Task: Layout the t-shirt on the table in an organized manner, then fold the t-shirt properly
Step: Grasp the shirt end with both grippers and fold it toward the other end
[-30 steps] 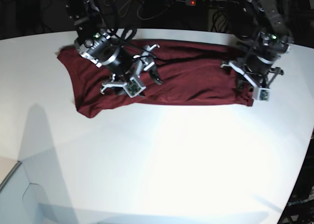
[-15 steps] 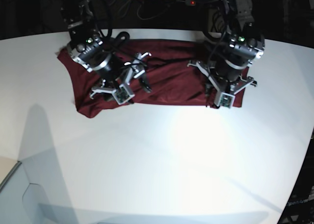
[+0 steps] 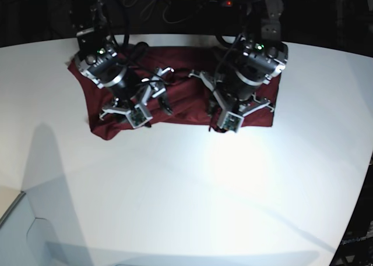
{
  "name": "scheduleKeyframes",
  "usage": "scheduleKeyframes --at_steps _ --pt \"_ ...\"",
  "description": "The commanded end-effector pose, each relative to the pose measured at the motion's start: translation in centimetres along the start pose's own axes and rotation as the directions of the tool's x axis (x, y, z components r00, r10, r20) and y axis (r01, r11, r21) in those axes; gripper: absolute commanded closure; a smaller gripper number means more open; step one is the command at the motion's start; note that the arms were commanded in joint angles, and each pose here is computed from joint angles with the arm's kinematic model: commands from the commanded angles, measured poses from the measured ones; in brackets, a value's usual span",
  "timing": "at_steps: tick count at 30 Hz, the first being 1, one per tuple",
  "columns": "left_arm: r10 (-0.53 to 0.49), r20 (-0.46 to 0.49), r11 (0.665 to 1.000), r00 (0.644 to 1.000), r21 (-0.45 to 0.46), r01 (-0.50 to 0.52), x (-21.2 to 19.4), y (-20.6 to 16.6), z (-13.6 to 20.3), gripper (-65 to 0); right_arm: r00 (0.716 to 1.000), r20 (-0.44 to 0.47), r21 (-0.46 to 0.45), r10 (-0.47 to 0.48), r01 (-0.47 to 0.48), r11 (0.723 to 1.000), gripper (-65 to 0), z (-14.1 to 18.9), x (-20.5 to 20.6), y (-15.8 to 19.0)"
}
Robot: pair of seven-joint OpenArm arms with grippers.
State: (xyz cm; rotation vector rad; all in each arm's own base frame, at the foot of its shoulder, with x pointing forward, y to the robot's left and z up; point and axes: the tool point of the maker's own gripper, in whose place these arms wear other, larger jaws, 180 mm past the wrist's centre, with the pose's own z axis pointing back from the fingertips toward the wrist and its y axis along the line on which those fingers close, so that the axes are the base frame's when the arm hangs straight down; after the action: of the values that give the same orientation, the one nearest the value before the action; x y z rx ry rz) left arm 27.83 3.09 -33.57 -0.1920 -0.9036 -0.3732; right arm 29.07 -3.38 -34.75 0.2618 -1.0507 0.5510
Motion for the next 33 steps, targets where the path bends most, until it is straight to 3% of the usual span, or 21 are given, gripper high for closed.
scheduleKeyframes --at_steps 1,10,21,31,33 --pt "0.003 0.051 1.0 0.999 -0.009 -0.003 1.5 -0.4 0.1 0.0 0.999 0.049 -0.018 0.003 -0.002 1.0 -35.4 0.2 1.4 -0.8" --pt "0.017 -0.012 0.999 1.0 -0.033 -0.018 -0.7 -1.0 -1.0 0.0 0.998 0.066 -0.127 -0.018 0.027 0.992 -35.4 1.0 1.8 -5.1" --pt "-0.02 -0.013 0.993 1.0 -0.113 0.019 -0.4 -4.0 -1.7 0.0 0.998 0.061 -0.125 -0.024 0.032 0.992 -35.4 1.2 1.5 -5.0" --pt "-0.022 -0.024 0.993 0.999 -0.116 0.019 -0.5 -3.8 -2.4 -0.2 0.998 0.057 -0.127 -0.024 0.031 0.991 -35.4 1.2 1.4 -5.1" --pt "-0.018 -0.032 0.992 0.999 -0.125 0.014 -0.6 -4.0 -2.7 -3.0 0.998 0.057 -0.127 -0.024 0.031 0.991 -35.4 1.2 1.4 -5.1"
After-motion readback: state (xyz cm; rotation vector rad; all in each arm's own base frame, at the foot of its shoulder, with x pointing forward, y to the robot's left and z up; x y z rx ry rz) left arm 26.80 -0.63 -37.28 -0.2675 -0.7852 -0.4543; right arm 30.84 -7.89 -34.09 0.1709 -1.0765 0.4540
